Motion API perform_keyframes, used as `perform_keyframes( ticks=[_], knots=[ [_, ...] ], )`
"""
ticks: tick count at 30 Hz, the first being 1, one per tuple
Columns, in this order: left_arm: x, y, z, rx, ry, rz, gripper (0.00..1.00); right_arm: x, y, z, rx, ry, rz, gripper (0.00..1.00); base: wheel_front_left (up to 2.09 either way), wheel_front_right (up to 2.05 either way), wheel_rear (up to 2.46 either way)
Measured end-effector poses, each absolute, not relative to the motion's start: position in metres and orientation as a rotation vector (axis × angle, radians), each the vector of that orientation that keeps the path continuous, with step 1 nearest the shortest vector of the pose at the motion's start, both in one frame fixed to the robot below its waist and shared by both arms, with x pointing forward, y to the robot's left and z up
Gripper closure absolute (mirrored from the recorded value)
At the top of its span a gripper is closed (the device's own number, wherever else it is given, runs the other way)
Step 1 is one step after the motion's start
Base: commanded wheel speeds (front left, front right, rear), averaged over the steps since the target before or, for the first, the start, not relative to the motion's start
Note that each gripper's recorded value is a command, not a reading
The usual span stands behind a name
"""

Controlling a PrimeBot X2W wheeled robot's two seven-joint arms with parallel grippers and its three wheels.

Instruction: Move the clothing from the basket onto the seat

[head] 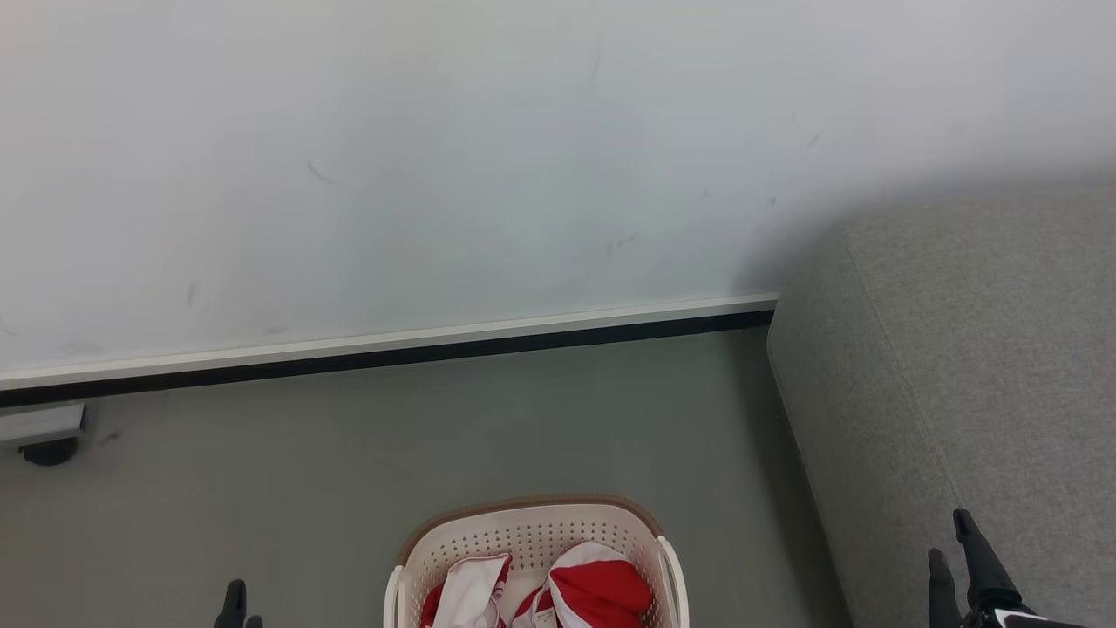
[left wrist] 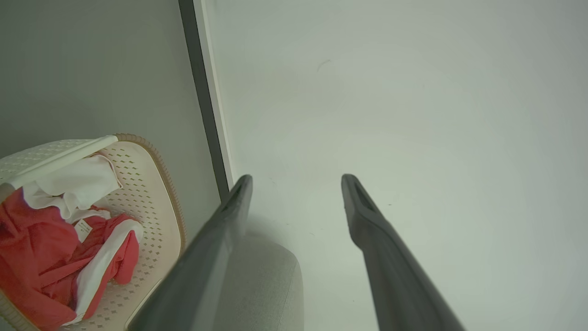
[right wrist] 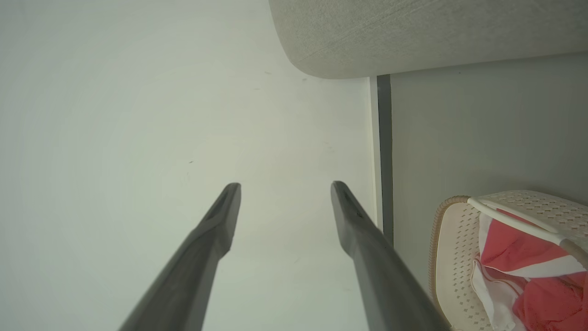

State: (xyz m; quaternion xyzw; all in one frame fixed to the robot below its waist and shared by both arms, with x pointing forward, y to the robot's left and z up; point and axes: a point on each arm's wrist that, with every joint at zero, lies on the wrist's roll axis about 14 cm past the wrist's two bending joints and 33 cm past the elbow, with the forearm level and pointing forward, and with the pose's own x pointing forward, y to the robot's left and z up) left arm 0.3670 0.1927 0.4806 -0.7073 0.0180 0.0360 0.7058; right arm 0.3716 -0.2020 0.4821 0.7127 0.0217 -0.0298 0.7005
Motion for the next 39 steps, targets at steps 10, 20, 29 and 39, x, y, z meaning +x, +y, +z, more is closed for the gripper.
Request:
perform_keyframes(
  ticks=[10, 20, 29, 39],
  knots=[
    [0.365, 0.195, 0.483, -1.467, 0.028, 0.099, 0.0, 0.368, -0.199, 0.483, 1.512, 0.038, -0.076, 0.0, 0.0, 0.0, 0.0],
    [0.363, 0.189, 0.49, -1.263, 0.028, 0.079, 0.0, 0.364, -0.196, 0.482, 1.364, 0.041, -0.08, 0.0, 0.0, 0.0, 0.0],
    [0.36, 0.182, 0.493, -1.054, 0.036, 0.059, 0.0, 0.363, -0.188, 0.482, 1.149, 0.058, -0.053, 0.0, 0.0, 0.0, 0.0],
    [0.359, 0.177, 0.498, -0.857, 0.021, 0.031, 0.0, 0.362, -0.176, 0.48, 0.934, 0.086, -0.011, 0.0, 0.0, 0.0, 0.0]
  ],
)
